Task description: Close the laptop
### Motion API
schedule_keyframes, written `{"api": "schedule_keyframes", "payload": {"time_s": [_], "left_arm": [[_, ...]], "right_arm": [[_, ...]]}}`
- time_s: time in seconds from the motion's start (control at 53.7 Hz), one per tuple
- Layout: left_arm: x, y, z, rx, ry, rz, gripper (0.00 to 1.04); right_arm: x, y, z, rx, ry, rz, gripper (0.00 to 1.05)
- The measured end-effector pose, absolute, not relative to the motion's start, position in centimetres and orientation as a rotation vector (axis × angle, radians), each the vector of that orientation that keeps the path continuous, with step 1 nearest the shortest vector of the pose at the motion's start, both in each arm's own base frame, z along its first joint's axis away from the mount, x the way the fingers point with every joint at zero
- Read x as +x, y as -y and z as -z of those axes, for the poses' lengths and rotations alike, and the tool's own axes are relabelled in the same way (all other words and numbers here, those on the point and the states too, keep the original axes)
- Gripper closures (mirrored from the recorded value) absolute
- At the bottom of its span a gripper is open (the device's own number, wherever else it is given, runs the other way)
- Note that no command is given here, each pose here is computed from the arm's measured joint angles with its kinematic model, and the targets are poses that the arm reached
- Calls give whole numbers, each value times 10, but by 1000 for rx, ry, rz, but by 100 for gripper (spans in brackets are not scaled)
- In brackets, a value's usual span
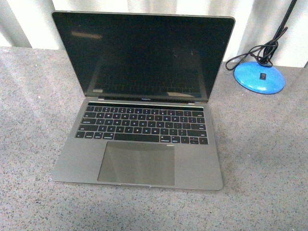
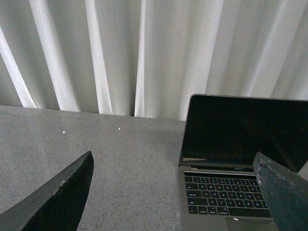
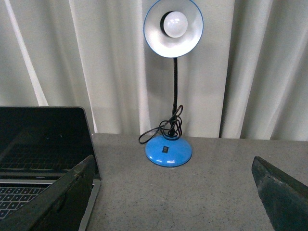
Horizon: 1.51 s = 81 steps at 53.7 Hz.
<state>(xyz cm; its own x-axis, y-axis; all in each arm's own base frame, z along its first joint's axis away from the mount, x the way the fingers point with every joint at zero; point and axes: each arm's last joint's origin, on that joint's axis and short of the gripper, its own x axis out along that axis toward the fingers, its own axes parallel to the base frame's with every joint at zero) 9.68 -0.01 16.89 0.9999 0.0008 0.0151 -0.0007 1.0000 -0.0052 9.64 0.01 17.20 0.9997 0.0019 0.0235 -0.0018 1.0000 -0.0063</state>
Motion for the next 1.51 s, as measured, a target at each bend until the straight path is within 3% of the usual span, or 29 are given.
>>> {"api": "schedule_keyframes", "payload": {"time_s": [0.968, 1.005, 1.061, 1.098, 1.172, 1.266, 1.359, 1.507], "left_arm": [[97, 0, -169, -5, 15, -1, 7], [97, 0, -169, -5, 15, -2, 7], [97, 0, -169, -5, 15, 3, 7], [98, 0, -168, -60, -48, -88, 7], [101, 3, -165, -138, -327, -472, 7], [104, 1, -161, -183, -290, -722, 7], [111, -1, -173, -254, -182, -768, 7], [136, -4, -192, -268, -137, -627, 7]], "right_arm": [[96, 0, -172, -7, 19, -2, 10], [97, 0, -171, -36, -109, -88, 10], [101, 2, -167, -60, -427, -231, 10], [104, 4, -163, -68, -498, -254, 10], [113, 8, -161, -123, -533, -254, 10], [125, 12, -169, -181, -491, -252, 10], [144, 15, -179, -247, -451, -254, 10], [177, 15, -191, -303, -432, -271, 10]]}}
